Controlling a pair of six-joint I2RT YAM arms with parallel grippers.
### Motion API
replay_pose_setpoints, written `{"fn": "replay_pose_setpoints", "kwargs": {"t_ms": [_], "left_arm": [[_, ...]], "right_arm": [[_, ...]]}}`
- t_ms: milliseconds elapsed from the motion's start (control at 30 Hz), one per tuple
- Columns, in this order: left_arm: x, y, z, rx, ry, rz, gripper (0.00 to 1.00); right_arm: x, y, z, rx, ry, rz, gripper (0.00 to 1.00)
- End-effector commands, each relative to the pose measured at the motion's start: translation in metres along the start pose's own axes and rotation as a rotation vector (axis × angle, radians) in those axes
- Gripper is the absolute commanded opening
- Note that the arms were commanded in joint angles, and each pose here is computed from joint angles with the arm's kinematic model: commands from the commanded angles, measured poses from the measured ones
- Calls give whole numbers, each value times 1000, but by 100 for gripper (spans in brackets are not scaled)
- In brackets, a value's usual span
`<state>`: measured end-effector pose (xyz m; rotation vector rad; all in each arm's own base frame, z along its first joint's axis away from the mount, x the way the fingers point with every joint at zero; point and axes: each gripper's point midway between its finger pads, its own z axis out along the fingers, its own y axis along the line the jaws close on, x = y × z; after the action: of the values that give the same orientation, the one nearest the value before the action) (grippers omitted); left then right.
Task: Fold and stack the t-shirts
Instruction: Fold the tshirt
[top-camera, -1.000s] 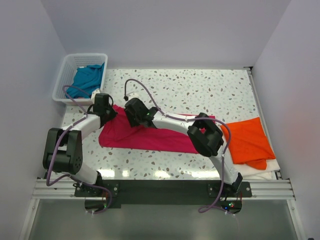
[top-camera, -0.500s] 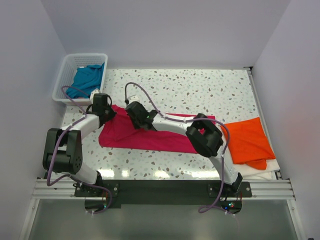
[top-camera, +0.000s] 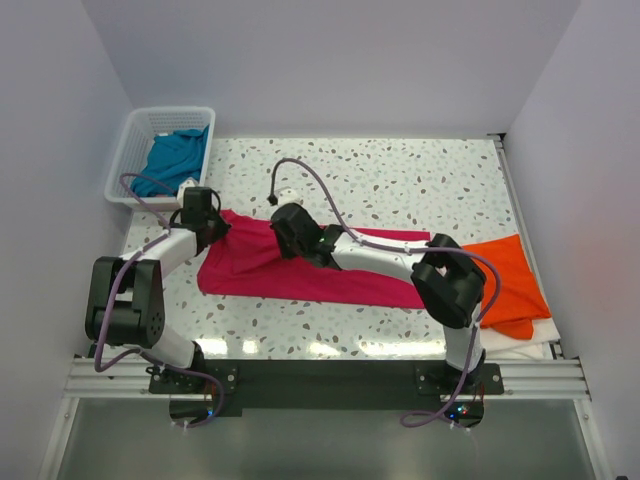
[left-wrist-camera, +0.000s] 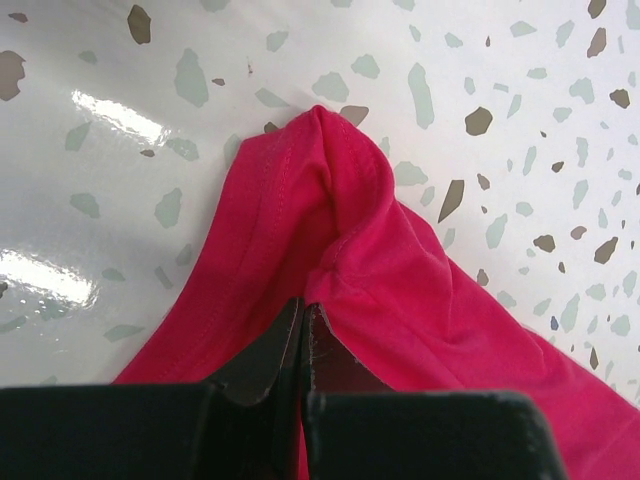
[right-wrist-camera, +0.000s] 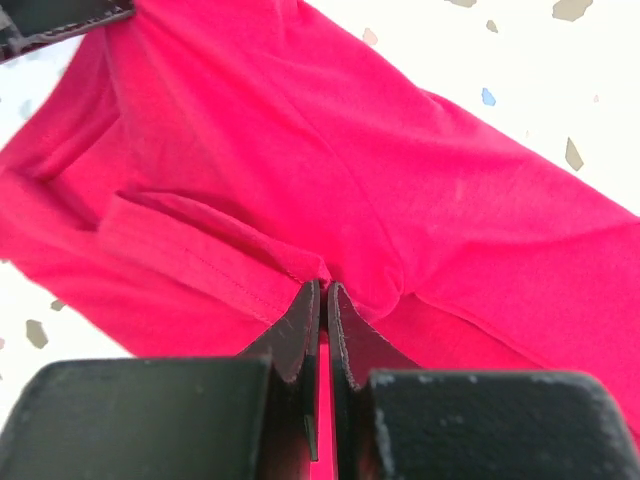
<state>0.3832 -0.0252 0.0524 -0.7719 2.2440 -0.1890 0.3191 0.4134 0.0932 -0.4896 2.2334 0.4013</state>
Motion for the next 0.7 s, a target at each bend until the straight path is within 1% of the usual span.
{"fn": "replay_pose_setpoints", "kwargs": {"t_ms": [0,133,367,467,533,600,633,667], "left_arm": [[-16,-4,-5,17,-39,-18,0],[-18,-5,-3,19,-35,-25,0],[-17,-10,2,33,-18,-25,0],[-17,-12,4,43,-13,-26,0],[-17,-13,5,47,-13,-24,0],[-19,-15,5,49,-16,-23,3],[-19,-14,5,48,-12,-20,5],[-21,-16,3,53,-18,-19,12]], "right_arm": [[-21,10,-17,-53,-77,71,0],[-10,10,-20,-77,-66,91,0],[31,3,-14,-85,6,99,0],[39,-1,-17,-82,18,98,8],[36,-1,-21,-88,6,100,16],[37,-3,-24,-86,7,98,22],[35,-3,-26,-86,1,97,28],[33,-4,-28,-86,-4,97,31]]}}
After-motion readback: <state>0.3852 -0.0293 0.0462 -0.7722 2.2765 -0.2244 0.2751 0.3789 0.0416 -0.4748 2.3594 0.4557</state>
